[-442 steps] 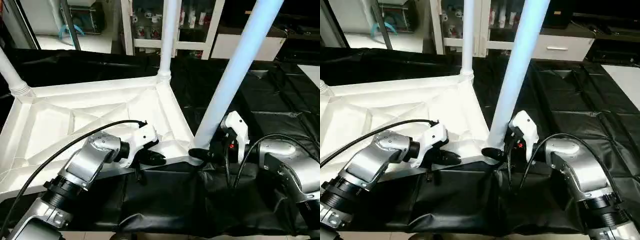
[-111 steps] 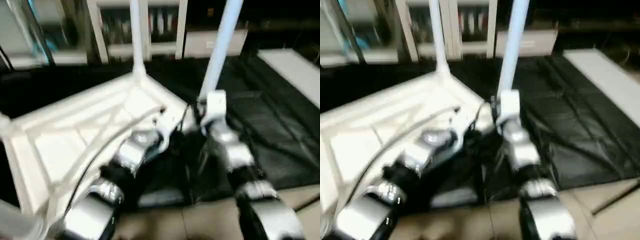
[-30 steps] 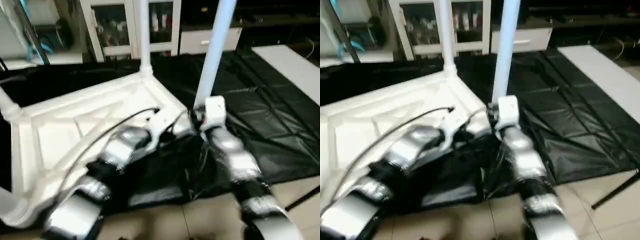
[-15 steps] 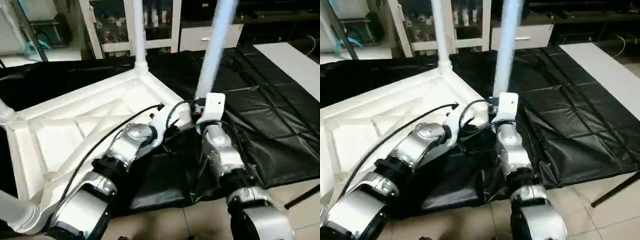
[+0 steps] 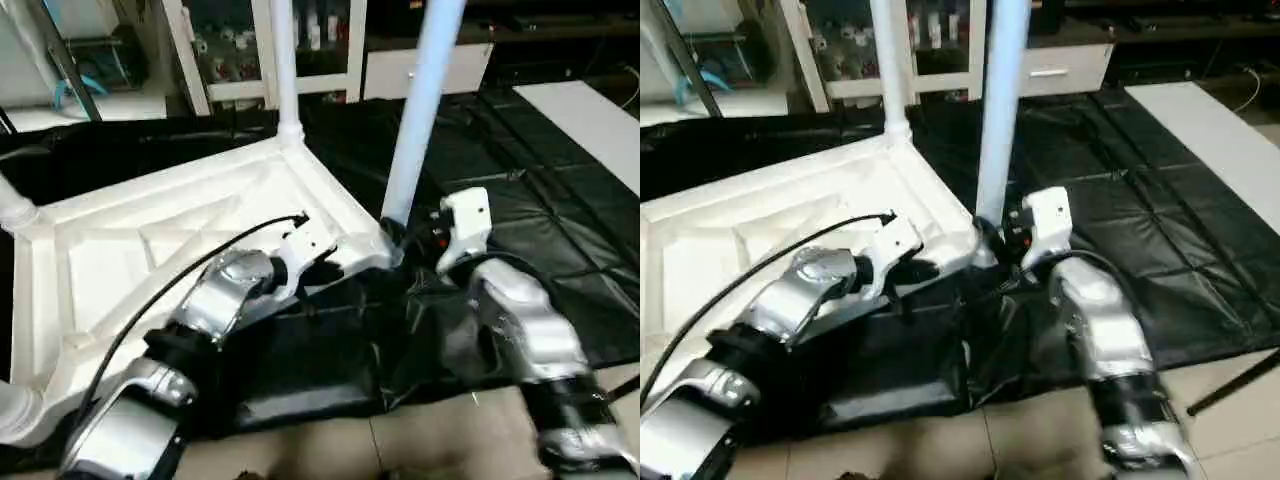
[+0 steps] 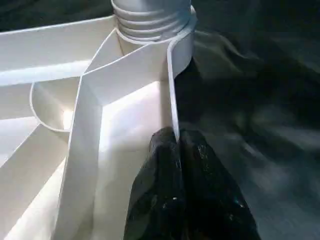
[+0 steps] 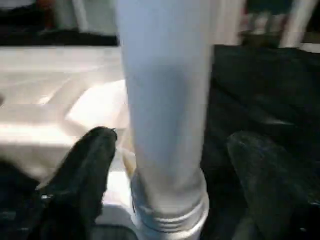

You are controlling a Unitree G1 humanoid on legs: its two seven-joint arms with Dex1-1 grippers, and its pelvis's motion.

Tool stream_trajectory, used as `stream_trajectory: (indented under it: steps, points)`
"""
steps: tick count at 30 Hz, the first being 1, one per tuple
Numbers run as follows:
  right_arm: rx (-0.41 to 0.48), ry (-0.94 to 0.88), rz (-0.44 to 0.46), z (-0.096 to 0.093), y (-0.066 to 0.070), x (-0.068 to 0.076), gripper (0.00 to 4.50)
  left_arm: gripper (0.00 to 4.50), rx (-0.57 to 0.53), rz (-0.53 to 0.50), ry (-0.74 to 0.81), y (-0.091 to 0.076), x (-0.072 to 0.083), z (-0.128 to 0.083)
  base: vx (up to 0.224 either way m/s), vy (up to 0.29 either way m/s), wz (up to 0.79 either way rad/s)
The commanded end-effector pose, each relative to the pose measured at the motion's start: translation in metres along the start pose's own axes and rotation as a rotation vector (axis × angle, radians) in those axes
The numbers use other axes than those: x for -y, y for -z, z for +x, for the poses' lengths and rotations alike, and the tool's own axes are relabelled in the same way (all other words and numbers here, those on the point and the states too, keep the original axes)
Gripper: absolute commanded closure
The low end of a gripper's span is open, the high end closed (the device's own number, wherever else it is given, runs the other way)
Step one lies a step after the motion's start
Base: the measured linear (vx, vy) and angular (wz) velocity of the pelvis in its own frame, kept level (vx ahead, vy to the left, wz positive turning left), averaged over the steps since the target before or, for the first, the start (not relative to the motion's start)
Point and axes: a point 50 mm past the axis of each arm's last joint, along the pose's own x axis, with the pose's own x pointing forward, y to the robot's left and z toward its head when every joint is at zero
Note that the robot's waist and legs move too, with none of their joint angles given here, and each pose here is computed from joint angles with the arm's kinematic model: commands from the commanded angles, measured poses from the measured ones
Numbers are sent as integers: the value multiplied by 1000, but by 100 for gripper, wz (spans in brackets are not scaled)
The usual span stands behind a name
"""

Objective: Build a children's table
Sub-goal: Rotate leg to tighten

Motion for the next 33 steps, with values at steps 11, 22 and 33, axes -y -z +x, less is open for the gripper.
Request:
stream_trajectory:
  steps: [11,22,33]
  points:
    - [-224,-467,-86,-38,8,-22,49,450,-55,72,380,1,33,-14,0,0,0]
    - [-263,-504,-80,-45,9,-21,95,450,-74,67,369,2,32,-18,0,0,0]
    - [-273,-498,-82,-47,11,-18,190,450,-78,64,371,2,33,-18,0,0,0]
